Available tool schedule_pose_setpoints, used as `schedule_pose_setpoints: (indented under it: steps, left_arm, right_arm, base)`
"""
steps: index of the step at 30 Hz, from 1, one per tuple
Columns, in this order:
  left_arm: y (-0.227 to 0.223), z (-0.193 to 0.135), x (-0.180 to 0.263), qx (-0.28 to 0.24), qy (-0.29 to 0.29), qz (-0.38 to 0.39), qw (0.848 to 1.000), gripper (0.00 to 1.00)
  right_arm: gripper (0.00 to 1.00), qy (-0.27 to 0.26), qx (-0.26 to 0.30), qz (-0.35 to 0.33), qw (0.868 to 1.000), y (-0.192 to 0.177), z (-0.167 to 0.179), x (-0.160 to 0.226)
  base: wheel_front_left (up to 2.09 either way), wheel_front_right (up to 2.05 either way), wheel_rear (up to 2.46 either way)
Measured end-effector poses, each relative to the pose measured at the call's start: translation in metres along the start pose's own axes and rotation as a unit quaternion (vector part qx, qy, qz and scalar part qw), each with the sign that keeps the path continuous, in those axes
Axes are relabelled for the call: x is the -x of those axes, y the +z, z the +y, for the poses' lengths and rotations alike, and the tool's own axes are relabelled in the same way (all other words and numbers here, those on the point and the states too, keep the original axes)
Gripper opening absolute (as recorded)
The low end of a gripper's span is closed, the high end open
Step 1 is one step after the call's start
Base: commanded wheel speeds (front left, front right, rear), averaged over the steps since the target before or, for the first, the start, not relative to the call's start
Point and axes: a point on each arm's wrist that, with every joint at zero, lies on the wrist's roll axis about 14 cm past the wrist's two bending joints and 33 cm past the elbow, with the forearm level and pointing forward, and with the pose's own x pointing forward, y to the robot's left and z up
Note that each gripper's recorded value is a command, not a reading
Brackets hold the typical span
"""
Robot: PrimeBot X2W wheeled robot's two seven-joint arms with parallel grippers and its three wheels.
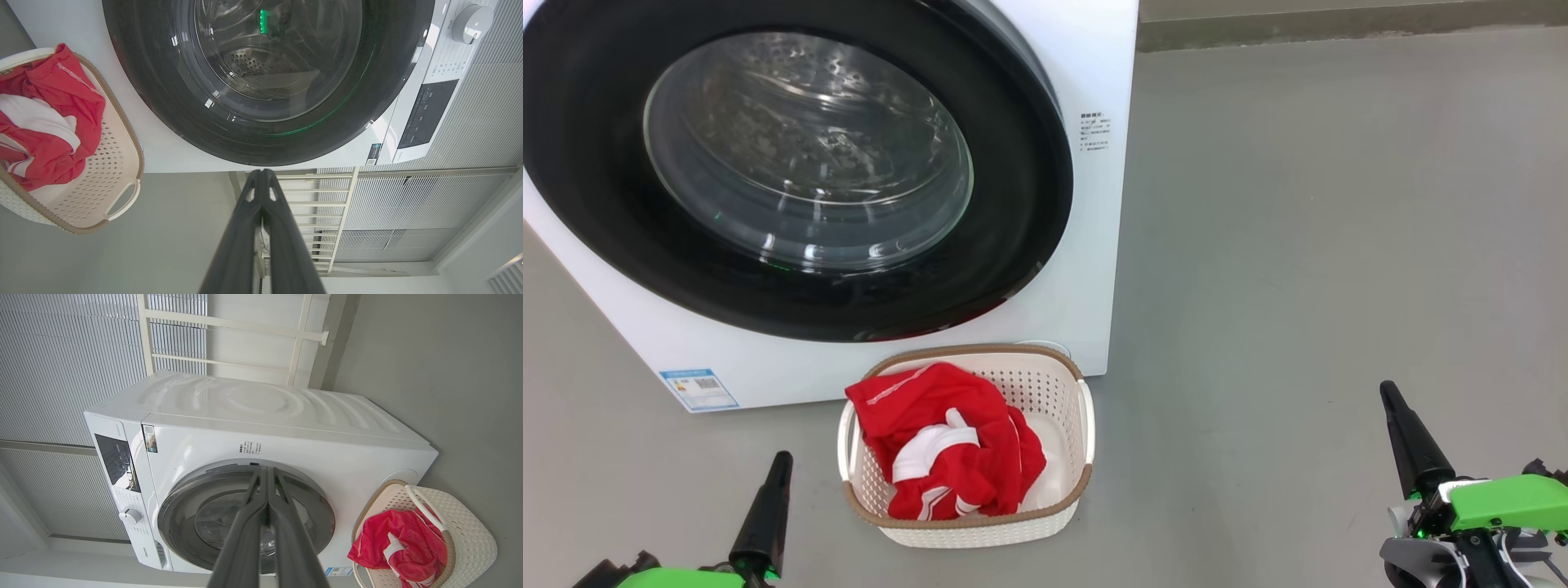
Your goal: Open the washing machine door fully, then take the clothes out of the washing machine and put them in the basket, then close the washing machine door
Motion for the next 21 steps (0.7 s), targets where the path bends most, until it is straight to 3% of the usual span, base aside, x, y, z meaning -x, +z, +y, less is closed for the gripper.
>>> schedule_pose_setpoints:
  steps: [21]
  left_arm:
    - [-0.0001, 0.0000, 0.0000, 0.000, 0.000, 0.000, 1.000, 0.00]
  right_arm:
    - [0.00, 0.000, 0.000, 0.000, 1.000, 0.0000, 0.0000, 0.0000]
  base:
    - [0.00, 0.00, 0.00]
